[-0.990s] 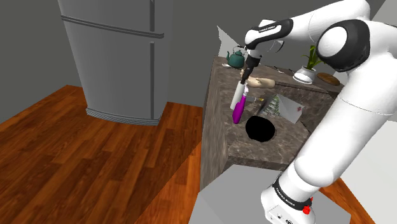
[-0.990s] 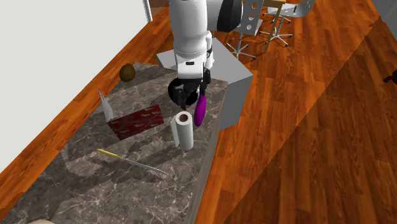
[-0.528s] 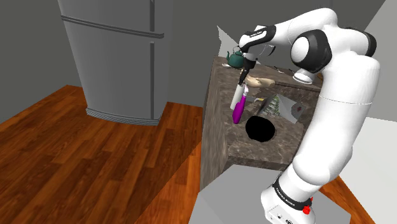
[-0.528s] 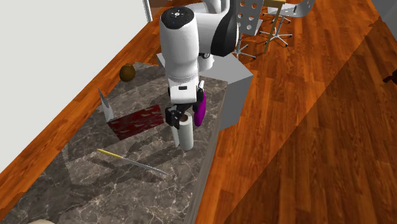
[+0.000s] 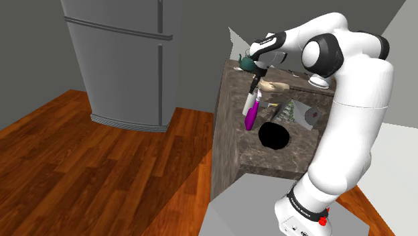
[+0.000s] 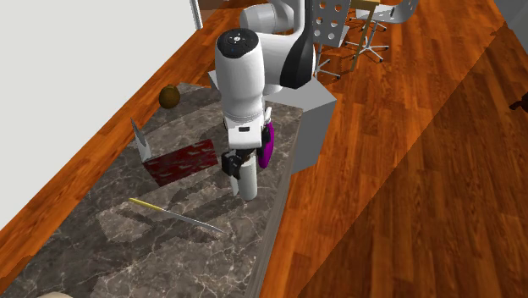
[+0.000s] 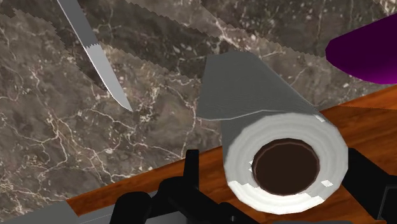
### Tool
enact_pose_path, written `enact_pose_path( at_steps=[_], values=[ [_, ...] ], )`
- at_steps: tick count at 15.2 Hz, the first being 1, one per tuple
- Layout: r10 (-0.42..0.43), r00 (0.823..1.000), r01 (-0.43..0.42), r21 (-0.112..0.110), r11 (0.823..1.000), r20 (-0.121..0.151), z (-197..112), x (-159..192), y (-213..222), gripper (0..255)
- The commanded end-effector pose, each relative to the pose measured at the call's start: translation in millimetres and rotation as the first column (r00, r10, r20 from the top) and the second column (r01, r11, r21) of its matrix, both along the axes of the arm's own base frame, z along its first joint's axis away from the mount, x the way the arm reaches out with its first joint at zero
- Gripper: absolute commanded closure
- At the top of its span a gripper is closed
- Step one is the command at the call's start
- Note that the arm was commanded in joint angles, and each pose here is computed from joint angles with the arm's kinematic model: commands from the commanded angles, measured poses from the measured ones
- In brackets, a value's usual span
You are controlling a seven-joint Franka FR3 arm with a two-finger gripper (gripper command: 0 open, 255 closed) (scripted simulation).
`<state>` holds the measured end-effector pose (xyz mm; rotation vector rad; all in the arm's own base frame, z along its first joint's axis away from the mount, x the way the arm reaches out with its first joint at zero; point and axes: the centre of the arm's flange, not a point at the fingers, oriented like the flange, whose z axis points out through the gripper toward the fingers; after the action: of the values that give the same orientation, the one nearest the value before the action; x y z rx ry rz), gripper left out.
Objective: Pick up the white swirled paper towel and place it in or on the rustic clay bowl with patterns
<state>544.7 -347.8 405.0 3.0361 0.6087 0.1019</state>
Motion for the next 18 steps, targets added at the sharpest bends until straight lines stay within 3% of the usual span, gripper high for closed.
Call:
enact_pose_path(
  at_steps=[1, 5, 6, 15, 18],
  values=[
    [0.000, 1.000, 0.000, 0.000, 1.000, 0.000, -0.4, 0.2, -0.2, 0],
    [0.000, 1.000, 0.000, 0.000, 1.000, 0.000, -0.3, 0.2, -0.2, 0],
    [0.000, 1.000, 0.000, 0.000, 1.000, 0.000, -0.3, 0.2, -0.2, 255],
    [0.000, 1.000, 0.000, 0.000, 1.000, 0.000, -0.4, 0.2, -0.2, 255],
    [0.000, 1.000, 0.000, 0.000, 1.000, 0.000, 15.5, 0.2, -0.2, 255]
  ],
)
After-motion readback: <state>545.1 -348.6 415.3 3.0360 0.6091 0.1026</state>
